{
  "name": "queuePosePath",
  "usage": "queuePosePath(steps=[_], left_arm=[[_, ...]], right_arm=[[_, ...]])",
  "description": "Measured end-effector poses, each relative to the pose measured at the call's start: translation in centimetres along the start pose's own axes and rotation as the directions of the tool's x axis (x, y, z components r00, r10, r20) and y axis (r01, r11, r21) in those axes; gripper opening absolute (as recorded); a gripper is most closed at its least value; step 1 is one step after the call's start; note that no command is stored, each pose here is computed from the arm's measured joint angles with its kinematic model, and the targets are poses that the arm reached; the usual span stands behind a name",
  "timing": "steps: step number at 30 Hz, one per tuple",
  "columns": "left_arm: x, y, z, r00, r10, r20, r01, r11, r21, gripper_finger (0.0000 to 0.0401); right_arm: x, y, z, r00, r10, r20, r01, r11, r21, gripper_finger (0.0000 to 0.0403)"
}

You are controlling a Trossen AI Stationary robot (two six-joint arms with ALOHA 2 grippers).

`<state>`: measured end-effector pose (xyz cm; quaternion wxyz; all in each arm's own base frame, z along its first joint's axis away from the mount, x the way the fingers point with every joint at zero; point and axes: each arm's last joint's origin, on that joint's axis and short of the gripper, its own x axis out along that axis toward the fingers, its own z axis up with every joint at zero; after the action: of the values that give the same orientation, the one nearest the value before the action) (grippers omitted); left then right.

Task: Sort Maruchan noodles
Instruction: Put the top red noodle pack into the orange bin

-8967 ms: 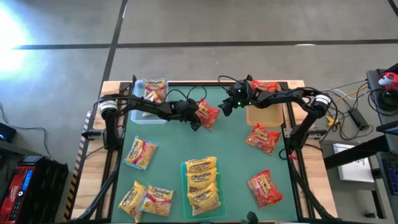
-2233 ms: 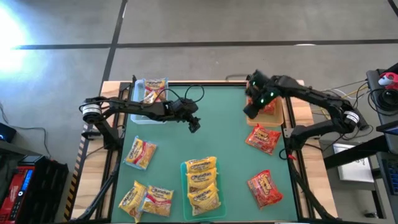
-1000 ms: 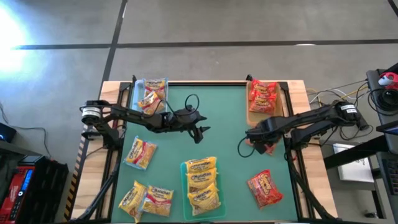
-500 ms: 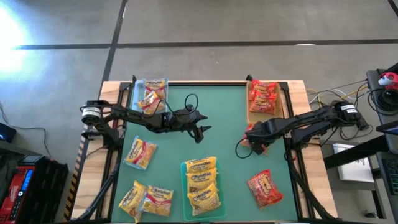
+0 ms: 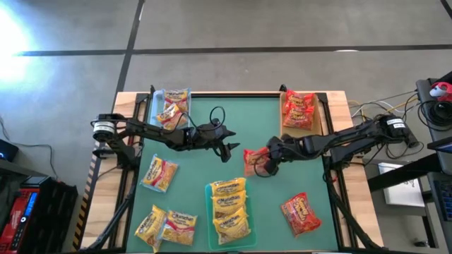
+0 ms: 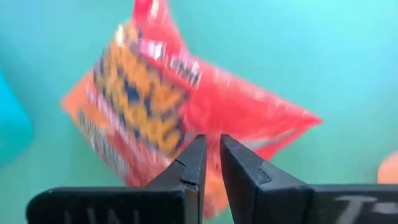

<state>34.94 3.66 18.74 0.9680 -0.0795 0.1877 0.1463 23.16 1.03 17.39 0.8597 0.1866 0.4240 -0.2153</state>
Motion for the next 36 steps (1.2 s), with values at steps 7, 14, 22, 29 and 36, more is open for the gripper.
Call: queuePosePath(steps=[7, 14, 22, 29, 36], left_arm=[[0.0, 0.0, -0.2, 1.0, 0.001, -0.006, -0.001, 1.0, 0.007, 0.0223], [0.0, 0.0, -0.2, 1.0, 0.001, -0.008, -0.001, 1.0, 0.017, 0.0223], [0.0, 0.0, -0.3, 1.0, 0.001, -0.009, -0.001, 1.0, 0.017, 0.0223], [0.0, 0.0, -0.3, 1.0, 0.001, -0.009, -0.001, 1.0, 0.017, 0.0223], [0.0, 0.0, -0.3, 1.0, 0.001, -0.009, -0.001, 1.0, 0.017, 0.0223]], right_arm=[[-0.4, 1.0, 1.0, 0.988, 0.156, -0.005, -0.155, 0.985, 0.072, 0.0038], [0.5, 2.3, -0.6, 0.966, 0.223, -0.132, -0.209, 0.971, 0.115, 0.0038], [3.5, 3.9, -1.9, 0.96, 0.229, -0.16, -0.222, 0.973, 0.063, 0.0038], [6.1, 4.5, -1.3, 0.986, 0.15, -0.071, -0.153, 0.988, -0.031, 0.0038], [7.8, 4.1, 1.3, 0.986, -0.118, 0.117, 0.134, 0.981, -0.142, 0.0038]])
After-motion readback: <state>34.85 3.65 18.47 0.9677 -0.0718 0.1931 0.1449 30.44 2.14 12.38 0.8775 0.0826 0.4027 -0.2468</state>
